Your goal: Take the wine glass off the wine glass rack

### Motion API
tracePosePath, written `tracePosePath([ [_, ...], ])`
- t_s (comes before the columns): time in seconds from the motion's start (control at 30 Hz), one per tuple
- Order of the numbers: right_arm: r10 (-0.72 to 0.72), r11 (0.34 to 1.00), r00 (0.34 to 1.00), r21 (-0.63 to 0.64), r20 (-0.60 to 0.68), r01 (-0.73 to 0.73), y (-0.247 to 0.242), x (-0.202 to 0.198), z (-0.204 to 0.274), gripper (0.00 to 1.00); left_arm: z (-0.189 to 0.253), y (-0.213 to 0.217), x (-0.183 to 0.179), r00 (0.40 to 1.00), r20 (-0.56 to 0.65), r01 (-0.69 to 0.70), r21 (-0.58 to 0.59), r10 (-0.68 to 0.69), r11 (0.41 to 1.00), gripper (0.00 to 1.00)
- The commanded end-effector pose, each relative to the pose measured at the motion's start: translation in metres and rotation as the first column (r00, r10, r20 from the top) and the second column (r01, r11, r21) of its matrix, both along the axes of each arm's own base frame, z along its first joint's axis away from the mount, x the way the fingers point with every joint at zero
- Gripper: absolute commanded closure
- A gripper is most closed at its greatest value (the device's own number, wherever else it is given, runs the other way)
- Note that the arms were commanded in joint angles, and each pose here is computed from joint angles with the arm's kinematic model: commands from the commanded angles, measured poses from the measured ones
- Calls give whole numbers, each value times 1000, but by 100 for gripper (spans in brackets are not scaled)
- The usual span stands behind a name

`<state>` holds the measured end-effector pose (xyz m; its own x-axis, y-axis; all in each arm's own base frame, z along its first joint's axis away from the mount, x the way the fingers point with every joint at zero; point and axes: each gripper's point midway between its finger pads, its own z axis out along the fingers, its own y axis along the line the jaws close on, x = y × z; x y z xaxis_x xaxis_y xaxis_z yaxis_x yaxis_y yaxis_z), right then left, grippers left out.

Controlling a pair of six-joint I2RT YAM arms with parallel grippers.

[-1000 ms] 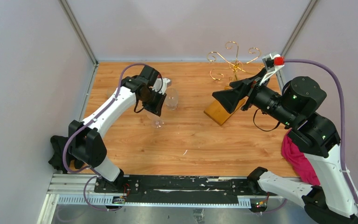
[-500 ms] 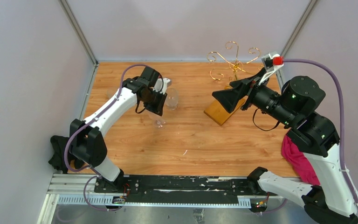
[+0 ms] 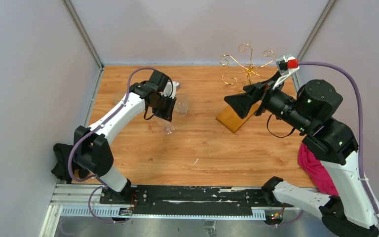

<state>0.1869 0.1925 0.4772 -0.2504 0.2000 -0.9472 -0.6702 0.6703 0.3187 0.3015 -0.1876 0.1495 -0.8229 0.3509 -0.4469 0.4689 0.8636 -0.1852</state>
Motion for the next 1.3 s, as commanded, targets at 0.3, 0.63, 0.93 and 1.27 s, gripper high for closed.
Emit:
tracePosePath([
  [0.3,-11,1000,1000,-12,2,11,-4,0,-5,0,15,13,2,997,55,-60,41,58,997,46],
  [0.63,-12,1000,1000,-10,4,12,-5,-1,-5,0,40,3,2,995,92,-44,-30,46,999,28],
  [0.93,-13,1000,1000,-6,4,13,-5,-1,-5,0,59,-5,-2,993,114,-24,-93,35,995,27],
  [1.27,-42,999,999,-8,-12,42,-7,4,-10,0,112,-6,-4,972,229,-18,-180,60,984,26],
])
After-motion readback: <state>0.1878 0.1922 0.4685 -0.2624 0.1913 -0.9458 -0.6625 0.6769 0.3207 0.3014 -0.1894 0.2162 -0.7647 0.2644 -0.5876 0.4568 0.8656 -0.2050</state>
